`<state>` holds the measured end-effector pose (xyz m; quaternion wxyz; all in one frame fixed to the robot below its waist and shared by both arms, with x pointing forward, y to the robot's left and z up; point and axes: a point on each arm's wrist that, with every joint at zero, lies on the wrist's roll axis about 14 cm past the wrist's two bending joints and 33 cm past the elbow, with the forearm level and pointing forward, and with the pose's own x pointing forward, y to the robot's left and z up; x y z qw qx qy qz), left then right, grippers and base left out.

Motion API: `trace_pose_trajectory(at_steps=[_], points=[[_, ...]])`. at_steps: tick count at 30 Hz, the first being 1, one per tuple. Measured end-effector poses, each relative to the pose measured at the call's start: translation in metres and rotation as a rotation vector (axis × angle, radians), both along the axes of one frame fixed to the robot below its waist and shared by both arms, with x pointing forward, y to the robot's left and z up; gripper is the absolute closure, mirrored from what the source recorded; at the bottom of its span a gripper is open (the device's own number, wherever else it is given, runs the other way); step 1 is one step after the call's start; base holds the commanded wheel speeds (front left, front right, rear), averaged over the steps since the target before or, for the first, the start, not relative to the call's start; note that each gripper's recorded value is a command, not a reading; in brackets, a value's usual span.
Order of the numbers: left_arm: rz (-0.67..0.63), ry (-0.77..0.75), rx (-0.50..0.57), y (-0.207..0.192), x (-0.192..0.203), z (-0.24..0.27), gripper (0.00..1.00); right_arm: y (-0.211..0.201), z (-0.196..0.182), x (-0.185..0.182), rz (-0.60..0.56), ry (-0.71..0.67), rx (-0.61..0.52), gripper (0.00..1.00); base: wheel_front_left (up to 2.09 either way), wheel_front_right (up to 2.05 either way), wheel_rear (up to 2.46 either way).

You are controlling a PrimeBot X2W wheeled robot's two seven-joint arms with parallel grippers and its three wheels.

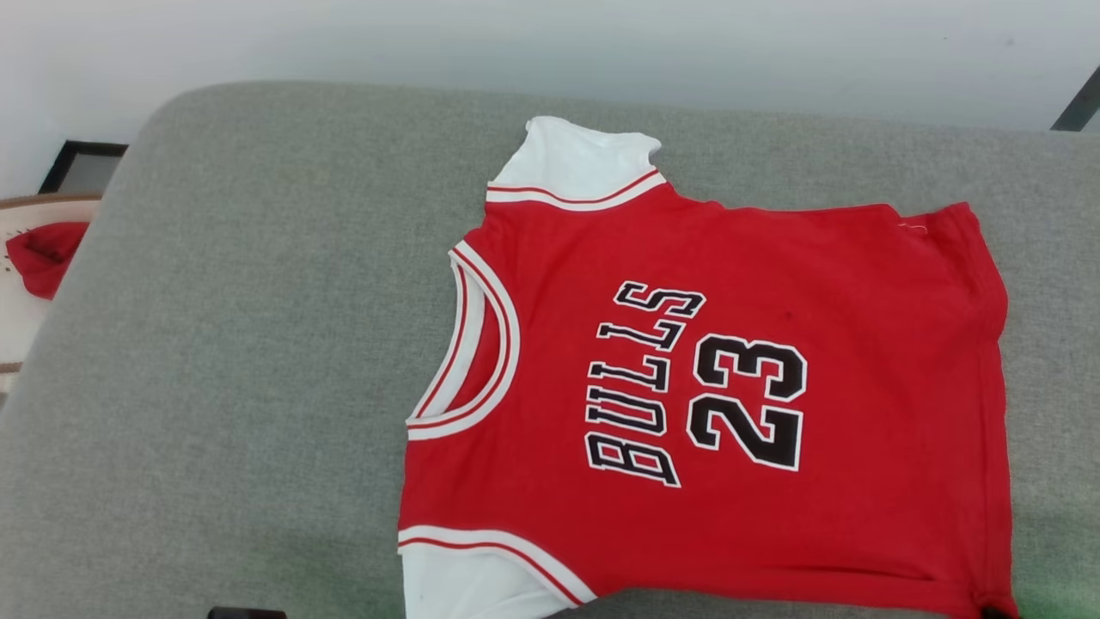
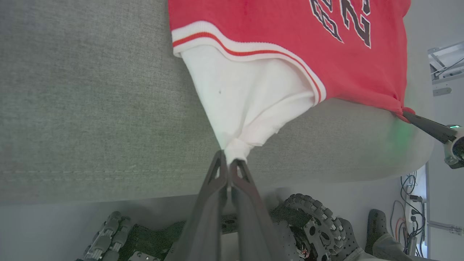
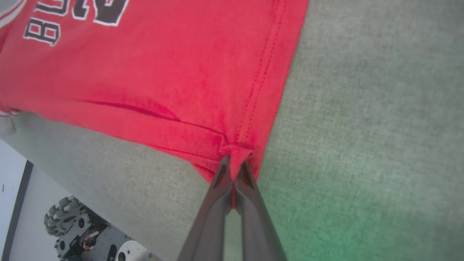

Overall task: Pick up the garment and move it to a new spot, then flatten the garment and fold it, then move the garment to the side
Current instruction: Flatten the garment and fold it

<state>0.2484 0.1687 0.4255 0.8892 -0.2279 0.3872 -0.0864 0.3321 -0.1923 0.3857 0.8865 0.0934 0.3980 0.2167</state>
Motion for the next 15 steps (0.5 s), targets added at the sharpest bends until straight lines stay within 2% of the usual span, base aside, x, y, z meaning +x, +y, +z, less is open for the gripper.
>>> trace_pose_trajectory(at_steps=[8,15], points=[[0.022,0.011,0.018,0.006,0.003,0.004,1.00,0.010,-0.001,-0.020,-0.024,0.077,0.030,1.00,0.00,0.00,0.00],[-0.057,-0.146,0.137,0.017,0.043,0.035,1.00,0.013,0.020,0.001,-0.030,0.011,0.014,1.00,0.00,0.00,0.00]])
